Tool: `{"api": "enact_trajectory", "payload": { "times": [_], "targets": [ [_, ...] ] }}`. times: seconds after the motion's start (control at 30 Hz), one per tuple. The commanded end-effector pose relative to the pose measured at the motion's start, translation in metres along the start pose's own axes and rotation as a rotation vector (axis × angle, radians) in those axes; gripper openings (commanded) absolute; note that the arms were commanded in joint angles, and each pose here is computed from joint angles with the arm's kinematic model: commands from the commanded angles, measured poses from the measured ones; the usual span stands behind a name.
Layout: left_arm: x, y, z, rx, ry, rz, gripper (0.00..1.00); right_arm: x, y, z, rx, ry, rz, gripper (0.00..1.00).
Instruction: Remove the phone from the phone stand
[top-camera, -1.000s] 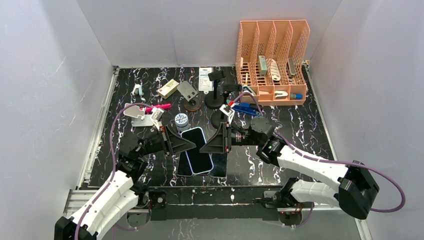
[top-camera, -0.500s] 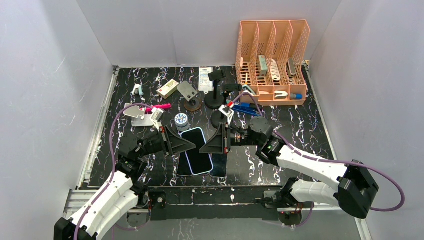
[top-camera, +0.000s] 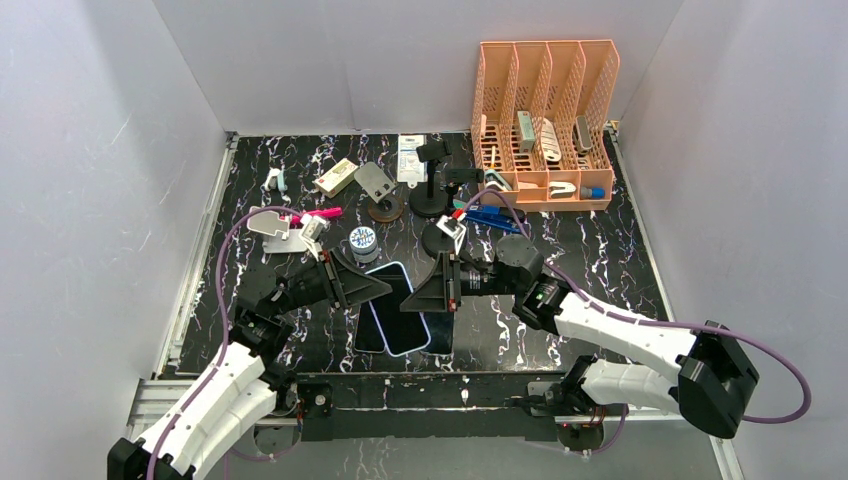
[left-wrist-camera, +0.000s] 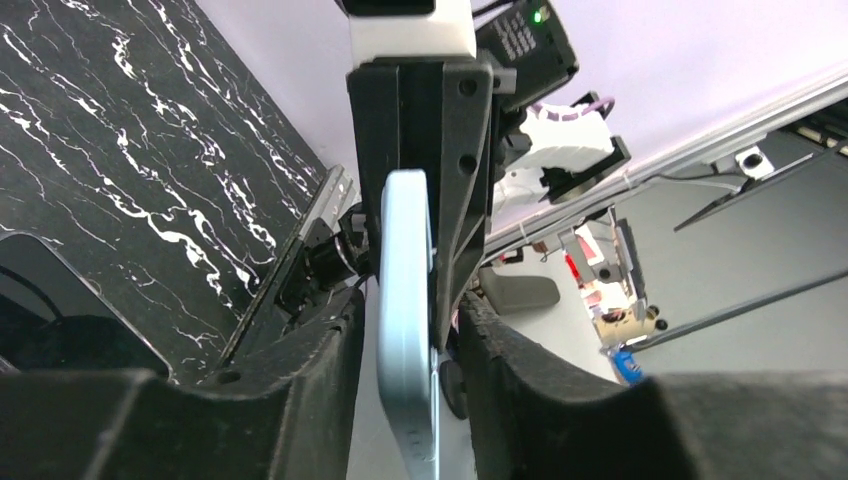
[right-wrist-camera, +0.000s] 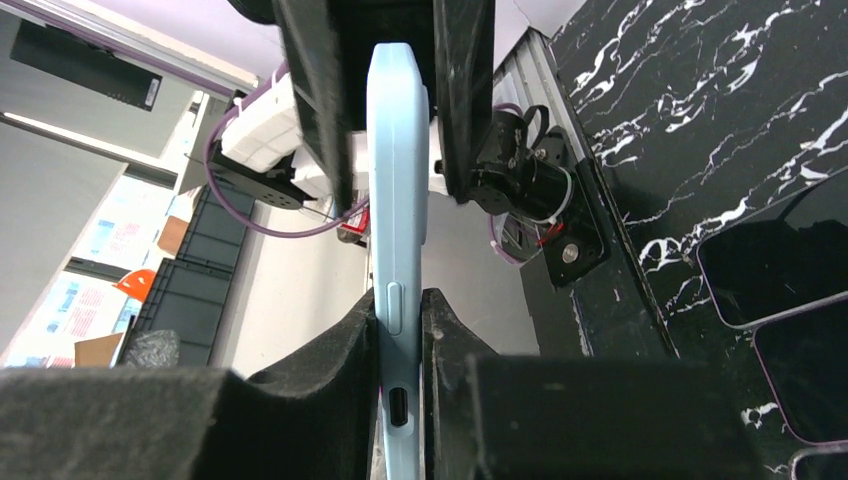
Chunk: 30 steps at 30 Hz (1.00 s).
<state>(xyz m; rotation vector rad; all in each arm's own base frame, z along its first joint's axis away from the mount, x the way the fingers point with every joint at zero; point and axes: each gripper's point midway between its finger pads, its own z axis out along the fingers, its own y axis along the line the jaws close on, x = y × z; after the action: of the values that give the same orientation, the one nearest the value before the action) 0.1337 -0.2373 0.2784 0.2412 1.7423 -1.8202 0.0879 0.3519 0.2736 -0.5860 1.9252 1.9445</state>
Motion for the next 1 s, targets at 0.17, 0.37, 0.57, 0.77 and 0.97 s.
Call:
{"api": "enact_trajectory", "payload": {
  "times": [0.17, 0.37, 0.57, 0.77, 0.97],
  "targets": [
    [-0.015, -0.012, 0.002, 0.002, -0.053, 0.075, 0.46, -0.001, 0.019, -0.011, -0.039, -0.039, -0.07, 0.01],
    [-0.021, -0.006, 0.0, -0.04, -0.095, 0.11, 0.6, -0.002, 0.02, -0.015, -0.023, -0.055, -0.087, 0.01],
    [-0.039, 0.007, -0.013, -0.198, -0.21, 0.217, 0.77, -0.004, 0.016, -0.027, 0.054, -0.088, -0.128, 0.01],
    [-0.054, 0.033, -0.031, -0.385, -0.31, 0.255, 0.79, 0.002, 0.001, -0.049, 0.181, -0.122, -0.158, 0.01],
    [-0.062, 0.078, -0.055, -0.624, -0.343, 0.327, 0.79, 0.024, -0.035, -0.077, 0.366, -0.121, -0.113, 0.01]
  ]
}}
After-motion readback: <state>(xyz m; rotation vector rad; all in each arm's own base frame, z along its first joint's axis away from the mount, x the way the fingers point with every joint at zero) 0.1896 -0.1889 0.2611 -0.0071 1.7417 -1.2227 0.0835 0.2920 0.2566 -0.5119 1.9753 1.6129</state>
